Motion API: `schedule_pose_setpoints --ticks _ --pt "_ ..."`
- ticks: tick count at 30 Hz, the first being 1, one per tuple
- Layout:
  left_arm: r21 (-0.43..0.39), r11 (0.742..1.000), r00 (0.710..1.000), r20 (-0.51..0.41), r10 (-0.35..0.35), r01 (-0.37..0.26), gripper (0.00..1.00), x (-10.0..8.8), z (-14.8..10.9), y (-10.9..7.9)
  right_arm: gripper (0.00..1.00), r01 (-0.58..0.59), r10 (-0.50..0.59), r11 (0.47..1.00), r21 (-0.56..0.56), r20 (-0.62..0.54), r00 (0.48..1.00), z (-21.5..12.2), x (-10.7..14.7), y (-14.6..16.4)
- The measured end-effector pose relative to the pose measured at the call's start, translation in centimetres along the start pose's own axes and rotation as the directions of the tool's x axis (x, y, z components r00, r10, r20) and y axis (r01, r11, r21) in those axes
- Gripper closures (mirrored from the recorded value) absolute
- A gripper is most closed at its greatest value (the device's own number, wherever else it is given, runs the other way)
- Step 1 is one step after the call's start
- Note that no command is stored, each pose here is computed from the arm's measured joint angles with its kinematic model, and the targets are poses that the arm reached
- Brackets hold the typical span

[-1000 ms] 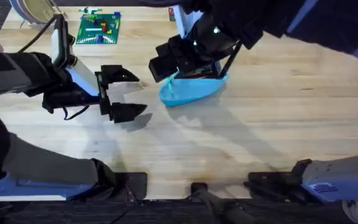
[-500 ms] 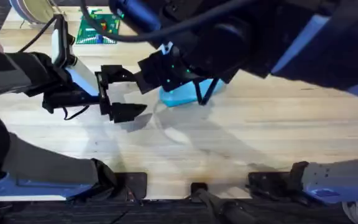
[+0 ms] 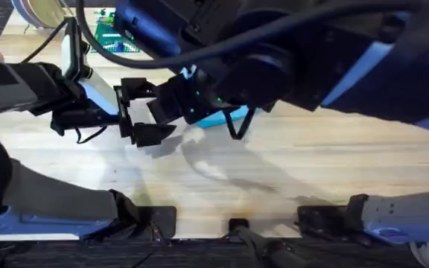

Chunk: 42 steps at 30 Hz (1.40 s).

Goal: Unzip the bag, pick up the pens from the table one at a time and place them inside, then zip the bag closed.

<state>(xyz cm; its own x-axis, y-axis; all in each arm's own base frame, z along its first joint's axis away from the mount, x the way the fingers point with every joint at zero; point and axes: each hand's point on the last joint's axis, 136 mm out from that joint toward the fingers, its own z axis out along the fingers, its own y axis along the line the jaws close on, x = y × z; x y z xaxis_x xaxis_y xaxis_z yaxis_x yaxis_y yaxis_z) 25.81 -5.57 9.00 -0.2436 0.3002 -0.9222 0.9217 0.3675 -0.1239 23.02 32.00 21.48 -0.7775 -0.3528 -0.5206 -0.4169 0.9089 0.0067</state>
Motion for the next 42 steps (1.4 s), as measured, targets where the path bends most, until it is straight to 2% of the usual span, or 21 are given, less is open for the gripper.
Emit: schedule_pose_setpoints --ticks 13,19,21,31,42 --pt "0.0 1.0 1.0 0.0 0.0 0.0 0.007 0.0 0.0 0.0 0.004 -0.009 0.009 1.0 -0.017 0.012 1.0 0.2 -0.4 0.5" --pt "0.0 1.0 1.0 0.0 0.0 0.0 0.007 0.0 0.0 0.0 0.004 0.006 -0.005 1.0 0.019 -0.03 1.0 3.3 0.1 1.1" --pt "0.0 1.0 1.0 0.0 0.0 0.0 0.007 0.0 0.0 0.0 0.005 0.001 -0.001 1.0 0.016 -0.024 1.0 3.4 -0.2 1.2" --pt "0.0 1.0 1.0 0.0 0.0 0.0 0.008 0.0 0.0 0.0 0.005 -0.084 0.086 0.995 0.062 -0.024 0.996 5.1 -1.4 -1.3" --pt "0.0 1.0 1.0 0.0 0.0 0.0 0.007 0.0 0.0 0.0 0.005 -0.112 0.114 0.991 0.074 -0.031 0.993 5.8 -1.4 -1.6"
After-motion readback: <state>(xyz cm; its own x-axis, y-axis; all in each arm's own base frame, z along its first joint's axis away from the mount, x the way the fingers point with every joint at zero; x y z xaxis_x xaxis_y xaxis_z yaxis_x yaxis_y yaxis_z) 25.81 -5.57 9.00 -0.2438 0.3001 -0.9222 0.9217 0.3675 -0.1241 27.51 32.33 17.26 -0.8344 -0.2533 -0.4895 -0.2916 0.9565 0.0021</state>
